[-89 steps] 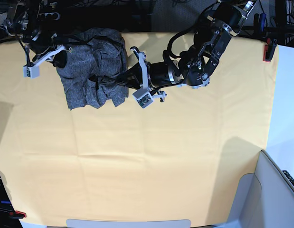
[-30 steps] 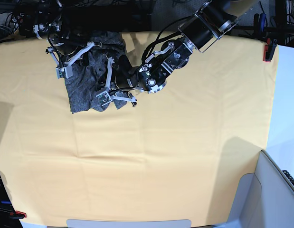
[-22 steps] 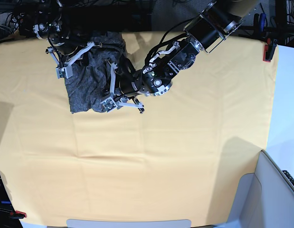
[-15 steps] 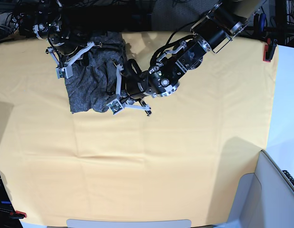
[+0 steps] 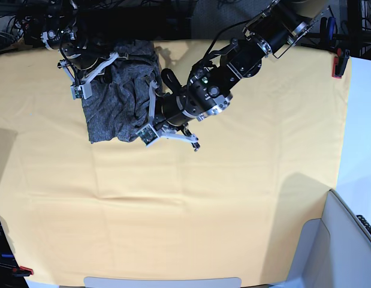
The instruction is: Fold the T-shirt properly
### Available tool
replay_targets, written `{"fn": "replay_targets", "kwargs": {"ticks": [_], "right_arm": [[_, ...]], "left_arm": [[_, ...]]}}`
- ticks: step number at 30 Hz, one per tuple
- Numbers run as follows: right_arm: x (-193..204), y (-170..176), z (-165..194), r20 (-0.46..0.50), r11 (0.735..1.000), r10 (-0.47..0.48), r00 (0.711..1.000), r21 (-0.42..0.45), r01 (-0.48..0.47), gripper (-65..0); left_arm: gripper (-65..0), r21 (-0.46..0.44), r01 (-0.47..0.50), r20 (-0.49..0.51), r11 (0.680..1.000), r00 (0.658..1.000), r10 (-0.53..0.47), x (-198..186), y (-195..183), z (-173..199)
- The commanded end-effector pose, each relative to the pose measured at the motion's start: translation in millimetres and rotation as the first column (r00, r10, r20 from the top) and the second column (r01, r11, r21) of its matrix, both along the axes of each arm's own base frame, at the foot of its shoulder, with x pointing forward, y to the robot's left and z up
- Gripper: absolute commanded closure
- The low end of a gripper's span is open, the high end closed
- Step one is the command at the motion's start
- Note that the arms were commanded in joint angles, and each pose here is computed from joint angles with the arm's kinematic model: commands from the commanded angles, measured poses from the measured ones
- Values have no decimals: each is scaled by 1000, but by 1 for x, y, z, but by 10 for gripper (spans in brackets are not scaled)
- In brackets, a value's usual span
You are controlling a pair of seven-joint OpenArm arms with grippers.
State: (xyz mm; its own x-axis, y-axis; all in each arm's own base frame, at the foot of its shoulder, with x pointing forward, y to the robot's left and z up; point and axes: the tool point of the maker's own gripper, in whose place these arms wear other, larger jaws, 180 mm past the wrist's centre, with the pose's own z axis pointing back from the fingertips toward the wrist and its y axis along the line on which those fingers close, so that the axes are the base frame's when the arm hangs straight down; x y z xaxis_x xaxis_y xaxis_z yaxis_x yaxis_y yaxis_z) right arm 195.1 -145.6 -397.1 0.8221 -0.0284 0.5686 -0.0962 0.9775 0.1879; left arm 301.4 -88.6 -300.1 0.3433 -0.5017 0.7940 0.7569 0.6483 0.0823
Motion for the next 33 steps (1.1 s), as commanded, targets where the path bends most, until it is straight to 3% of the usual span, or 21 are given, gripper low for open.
{"fn": "replay_targets", "kwargs": {"ticks": [1, 6, 14, 30, 33], "right_arm": [[-28, 2, -20, -139, 1000, 27, 990, -12, -29, 0], [-28, 2, -20, -139, 1000, 27, 990, -12, -29, 0], [-28, 2, -20, -139, 1000, 27, 990, -11, -28, 0], [-29, 2, -20, -140, 1000, 27, 990, -11, -28, 0], [-29, 2, -20, -140, 1000, 27, 990, -11, -28, 0]], "left_arm": [[-3, -41, 19, 34, 999, 999, -18, 3, -2, 16], [-3, -174, 80, -28, 982, 996, -86, -11, -17, 17], [-3, -222, 91, -112, 971, 987, -118, -24, -36, -18], [-3, -168, 3, -219, 986, 975, -41, -15, -21, -75], [-3, -173, -129, -217, 976, 972, 90, 8, 2, -64]]}}
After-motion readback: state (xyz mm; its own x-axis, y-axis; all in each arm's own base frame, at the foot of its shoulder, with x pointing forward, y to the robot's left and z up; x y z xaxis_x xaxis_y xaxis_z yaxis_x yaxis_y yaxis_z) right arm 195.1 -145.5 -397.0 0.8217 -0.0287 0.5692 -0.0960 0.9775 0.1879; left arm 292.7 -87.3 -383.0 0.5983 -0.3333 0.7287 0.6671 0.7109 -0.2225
